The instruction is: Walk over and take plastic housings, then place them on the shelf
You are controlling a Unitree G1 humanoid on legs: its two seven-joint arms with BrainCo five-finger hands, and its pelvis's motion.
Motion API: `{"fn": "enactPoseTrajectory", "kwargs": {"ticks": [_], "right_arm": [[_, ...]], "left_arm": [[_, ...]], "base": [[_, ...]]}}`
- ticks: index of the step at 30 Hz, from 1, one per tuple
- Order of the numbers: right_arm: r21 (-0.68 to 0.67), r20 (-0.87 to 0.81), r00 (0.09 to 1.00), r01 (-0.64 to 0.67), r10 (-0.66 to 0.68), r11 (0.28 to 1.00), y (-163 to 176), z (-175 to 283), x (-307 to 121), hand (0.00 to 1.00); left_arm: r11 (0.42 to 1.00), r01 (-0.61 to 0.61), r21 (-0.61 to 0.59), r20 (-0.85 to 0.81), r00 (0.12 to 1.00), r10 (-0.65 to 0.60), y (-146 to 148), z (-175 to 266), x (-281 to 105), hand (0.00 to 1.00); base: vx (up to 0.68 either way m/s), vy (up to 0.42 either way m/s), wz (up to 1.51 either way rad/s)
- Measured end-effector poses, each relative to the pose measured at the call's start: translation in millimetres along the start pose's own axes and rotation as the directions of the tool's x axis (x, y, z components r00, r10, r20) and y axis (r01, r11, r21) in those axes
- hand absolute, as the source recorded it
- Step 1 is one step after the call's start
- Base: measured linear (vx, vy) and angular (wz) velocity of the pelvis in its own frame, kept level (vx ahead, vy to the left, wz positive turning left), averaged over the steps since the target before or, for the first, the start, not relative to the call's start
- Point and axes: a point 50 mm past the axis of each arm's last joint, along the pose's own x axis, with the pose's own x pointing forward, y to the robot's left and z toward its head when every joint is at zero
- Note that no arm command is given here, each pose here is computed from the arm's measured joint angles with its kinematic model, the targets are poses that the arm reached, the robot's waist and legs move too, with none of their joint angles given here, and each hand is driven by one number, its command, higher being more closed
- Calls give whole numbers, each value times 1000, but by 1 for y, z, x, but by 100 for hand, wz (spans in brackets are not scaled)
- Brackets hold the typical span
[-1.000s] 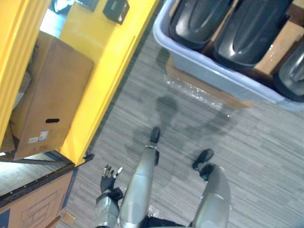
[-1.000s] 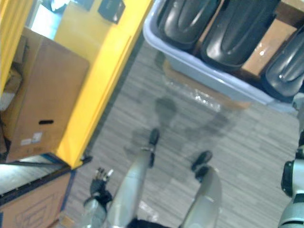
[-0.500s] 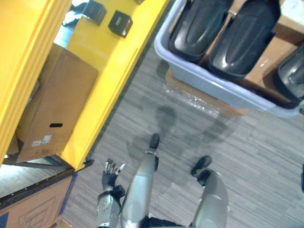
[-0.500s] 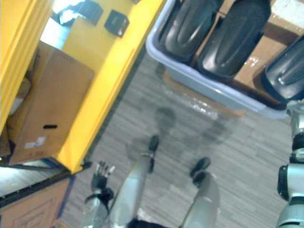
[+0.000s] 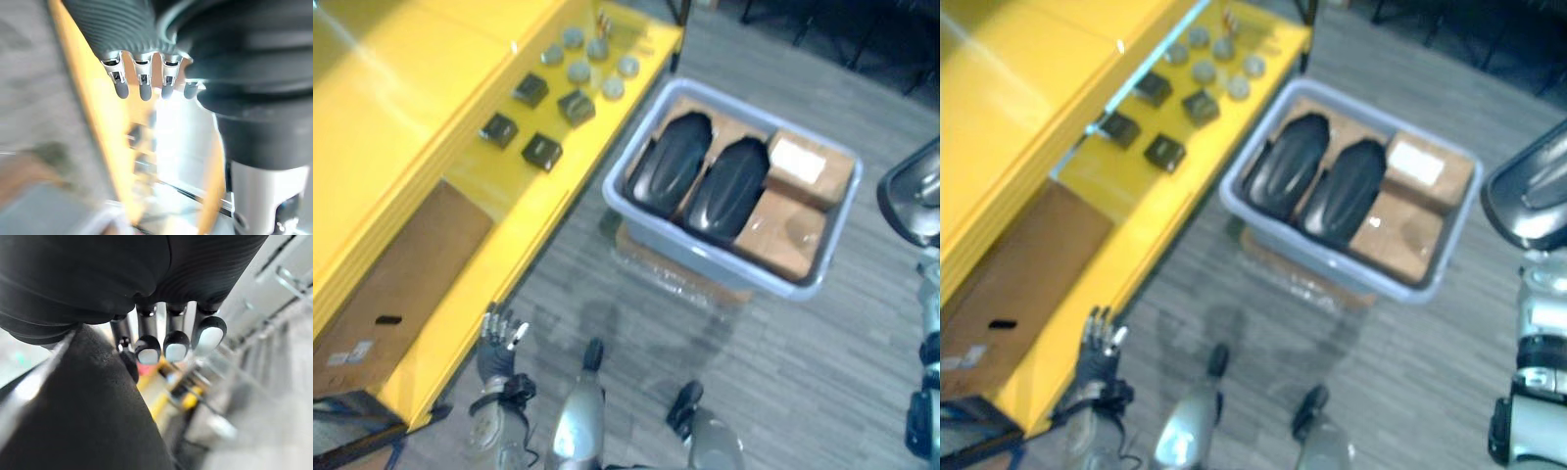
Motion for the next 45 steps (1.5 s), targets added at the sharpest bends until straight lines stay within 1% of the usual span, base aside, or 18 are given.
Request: {"fn": "enactPoseTrajectory", "kwargs": {"ticks": [1,3,4,6,7,8,9,10,12,13,15,19,21,24,30,35,38,45], "right_arm": [[6,34,999,-6,6,1000,2,4,-6,100],[12,199,978,-69,66,998,11,29,-31,100],[7,234,969,-87,83,996,15,34,-37,100],[-38,338,922,-185,187,982,33,48,-62,100],[-51,361,908,-209,213,977,38,50,-67,100],[-69,387,890,-234,242,970,43,51,-73,100],[-100,447,841,-291,305,951,55,58,-86,100],[-109,468,822,-313,326,944,59,61,-91,100],[-114,547,739,-399,393,910,76,78,-110,100],[-113,570,718,-414,400,903,78,83,-113,100],[-87,659,637,-464,400,881,86,105,-125,100],[-50,728,553,-547,405,836,97,119,-146,100],[-65,737,526,-571,425,819,102,121,-152,100],[-107,727,495,-603,476,791,110,114,-159,100],[-178,676,474,-638,564,749,125,99,-169,100],[-291,630,435,-635,643,716,139,83,-182,100],[-352,593,424,-629,685,693,146,71,-187,100],[-433,522,394,-642,757,633,154,54,-192,100]], "left_arm": [[1000,13,18,32,999,-14,-3,9,2,0],[992,88,88,134,986,-100,-23,39,12,0],[988,112,109,147,981,-128,-30,44,16,0],[962,210,174,149,960,-236,-55,54,32,0],[955,233,181,142,955,-260,-61,56,36,0],[947,258,190,133,949,-285,-68,57,40,0],[927,308,215,111,935,-337,-82,59,52,0],[921,318,226,100,933,-347,-85,58,56,0],[894,358,271,32,925,-380,-92,54,72,0],[886,369,279,17,921,-389,-95,54,76,0],[861,410,301,-42,907,-418,-104,51,86,0],[840,447,308,-167,894,-415,-109,34,92,0],[838,449,310,-206,892,-402,-108,27,93,0],[831,469,298,-334,867,-369,-104,4,90,0],[859,483,171,-467,807,-361,-102,-22,83,0],[874,482,59,-480,781,-399,-110,-30,77,0],[880,472,47,-476,786,-396,-109,-33,77,0],[886,464,-18,-411,804,-429,-117,-26,80,0]], "base": [[150,-45,9],[137,-30,-2],[105,-22,-5],[55,-24,-15],[7,-21,-13],[-12,-14,-12],[-29,-5,-13],[-27,7,-26],[-50,26,-27],[-86,37,-14],[-97,29,-8],[-75,2,-3],[-84,-17,0],[-37,-13,0],[-28,-6,1],[-32,-14,7],[-9,-2,1],[-18,-13,5]]}}
